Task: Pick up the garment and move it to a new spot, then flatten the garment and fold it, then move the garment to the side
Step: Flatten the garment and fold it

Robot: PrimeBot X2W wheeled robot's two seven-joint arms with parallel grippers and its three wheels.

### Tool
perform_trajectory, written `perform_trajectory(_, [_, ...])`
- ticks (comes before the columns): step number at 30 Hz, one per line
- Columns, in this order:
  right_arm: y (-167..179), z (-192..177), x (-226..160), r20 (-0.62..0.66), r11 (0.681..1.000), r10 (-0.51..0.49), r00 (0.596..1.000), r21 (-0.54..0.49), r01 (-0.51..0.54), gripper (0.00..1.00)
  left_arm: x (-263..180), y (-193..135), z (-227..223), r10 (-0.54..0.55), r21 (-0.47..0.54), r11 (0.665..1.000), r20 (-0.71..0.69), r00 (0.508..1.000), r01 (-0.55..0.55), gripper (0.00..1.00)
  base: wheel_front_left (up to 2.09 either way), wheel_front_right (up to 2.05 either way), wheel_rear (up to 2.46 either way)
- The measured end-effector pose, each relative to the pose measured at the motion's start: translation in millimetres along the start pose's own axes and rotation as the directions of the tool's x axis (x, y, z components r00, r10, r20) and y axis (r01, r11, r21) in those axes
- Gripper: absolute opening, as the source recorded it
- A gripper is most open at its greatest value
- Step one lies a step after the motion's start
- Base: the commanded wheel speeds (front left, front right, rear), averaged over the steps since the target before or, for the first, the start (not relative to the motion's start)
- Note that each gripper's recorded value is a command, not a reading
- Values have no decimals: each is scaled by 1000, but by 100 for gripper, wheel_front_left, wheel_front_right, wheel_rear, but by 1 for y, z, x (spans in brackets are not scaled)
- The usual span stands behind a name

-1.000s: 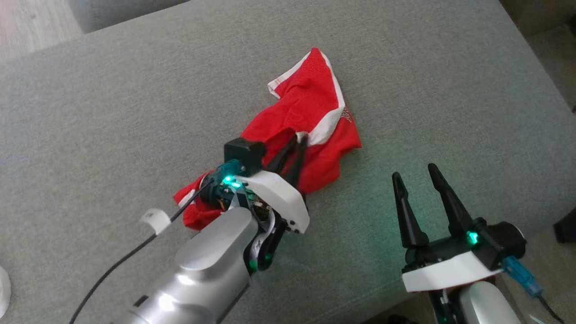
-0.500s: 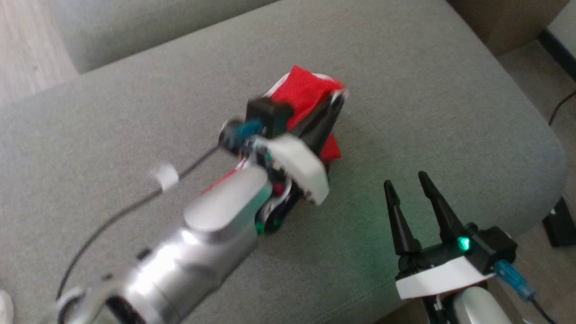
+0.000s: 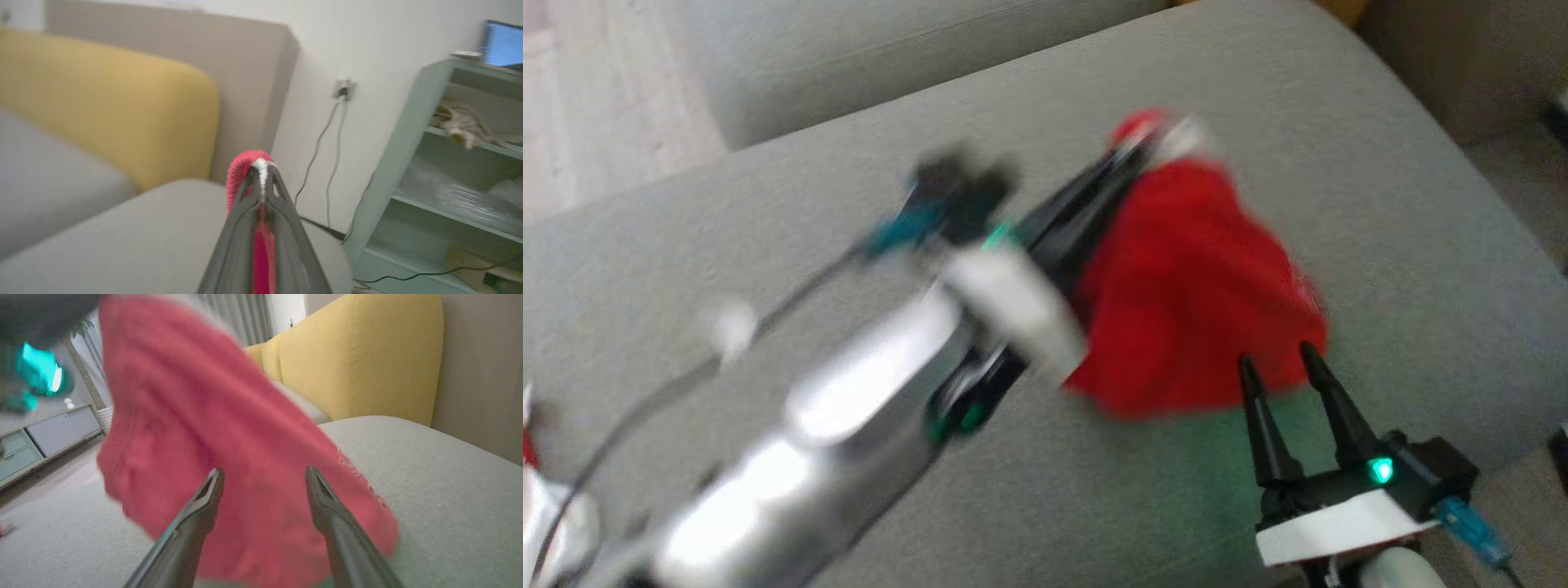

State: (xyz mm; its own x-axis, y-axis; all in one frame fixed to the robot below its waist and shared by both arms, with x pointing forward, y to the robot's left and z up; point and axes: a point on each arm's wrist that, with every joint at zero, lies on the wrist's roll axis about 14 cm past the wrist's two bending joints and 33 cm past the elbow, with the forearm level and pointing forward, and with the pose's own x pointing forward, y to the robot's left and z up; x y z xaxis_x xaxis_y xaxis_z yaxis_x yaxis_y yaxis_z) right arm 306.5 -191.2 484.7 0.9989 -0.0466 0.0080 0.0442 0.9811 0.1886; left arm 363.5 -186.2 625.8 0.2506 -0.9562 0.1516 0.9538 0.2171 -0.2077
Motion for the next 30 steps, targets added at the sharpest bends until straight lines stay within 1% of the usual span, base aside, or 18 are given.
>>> perform_trajectory(1, [0,-2,2,-6,1000,0,1000,12,0,100,-19,15,-20,66,-48,997,-22,998,-67,0,0,0,0])
perform_trajectory(2, [-1,-5,4,-12,999,-4,1000,37,4,100,-40,29,-43,139,-95,985,-58,989,-144,0,0,0,0])
perform_trajectory(3, [-2,-8,7,-21,998,-10,1000,64,11,100,-64,40,-67,204,-120,969,-99,974,-215,0,0,0,0])
perform_trajectory(5, [0,-18,11,-53,997,0,999,81,4,100,-108,56,-104,325,-151,925,-166,931,-350,0,0,0,0])
perform_trajectory(7, [7,-29,16,-88,996,23,996,92,-15,100,-140,63,-127,404,-159,885,-205,892,-437,0,0,0,0])
perform_trajectory(8, [7,-29,16,-88,996,23,996,92,-15,100,-140,63,-127,404,-159,885,-205,892,-437,0,0,0,0])
perform_trajectory(10, [16,-48,21,-147,994,58,987,98,-43,100,-164,74,-133,475,-133,852,-209,855,-506,0,0,0,0])
perform_trajectory(12, [22,-58,25,-178,993,82,981,96,-66,100,-177,83,-133,517,-110,832,-202,832,-544,0,0,0,0])
perform_trajectory(15, [23,-69,34,-218,993,119,969,44,-112,100,-199,97,-137,578,-54,798,-213,788,-600,0,0,0,0])
perform_trajectory(18, [18,-70,54,-223,990,135,965,3,-138,100,-216,109,-138,627,-20,764,-211,750,-644,0,0,0,0])
perform_trajectory(22, [17,-78,79,-257,986,161,953,-10,-169,100,-231,119,-139,664,0,734,-210,718,-679,0,0,0,0])
perform_trajectory(24, [14,-87,90,-317,980,178,932,-32,-198,100,-235,122,-142,669,11,730,-217,711,-684,0,0,0,0])
perform_trajectory(26, [10,-93,103,-392,971,185,901,-65,-228,100,-235,122,-145,666,13,732,-222,712,-681,0,0,0,0])
perform_trajectory(30, [-4,-100,126,-540,950,162,826,-142,-279,100,-233,126,-147,665,13,733,-221,714,-680,0,0,0,0])
